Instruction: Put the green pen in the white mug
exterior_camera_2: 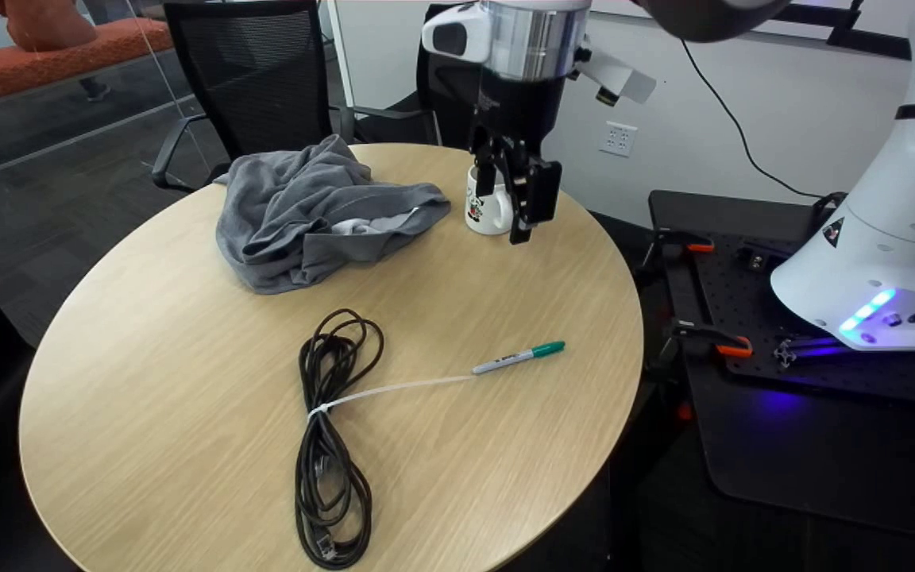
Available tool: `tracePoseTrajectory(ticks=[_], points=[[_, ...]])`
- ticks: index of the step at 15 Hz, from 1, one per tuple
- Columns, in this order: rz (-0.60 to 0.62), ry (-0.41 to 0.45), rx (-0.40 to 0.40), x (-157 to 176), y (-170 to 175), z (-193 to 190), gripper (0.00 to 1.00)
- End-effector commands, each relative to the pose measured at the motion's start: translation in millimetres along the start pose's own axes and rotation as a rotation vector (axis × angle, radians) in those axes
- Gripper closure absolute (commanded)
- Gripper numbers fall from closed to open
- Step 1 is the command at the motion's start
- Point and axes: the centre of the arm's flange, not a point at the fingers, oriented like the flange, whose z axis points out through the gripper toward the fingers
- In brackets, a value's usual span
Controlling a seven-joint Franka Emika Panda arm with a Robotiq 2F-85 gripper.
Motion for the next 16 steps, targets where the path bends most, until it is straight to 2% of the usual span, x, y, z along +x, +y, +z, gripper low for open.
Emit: tracePoseTrajectory(ticks=[1, 3, 9, 16], points=[[-0.003, -0.016, 0.008, 0, -1, 11, 0.0], [-0.005, -0.042, 0.02, 0, -2, 26, 0.0], [-0.039, -0.046, 0.014, 7, -9, 34, 0.0], [-0.07, -0.015, 0.022, 18, -29, 83, 0.0]])
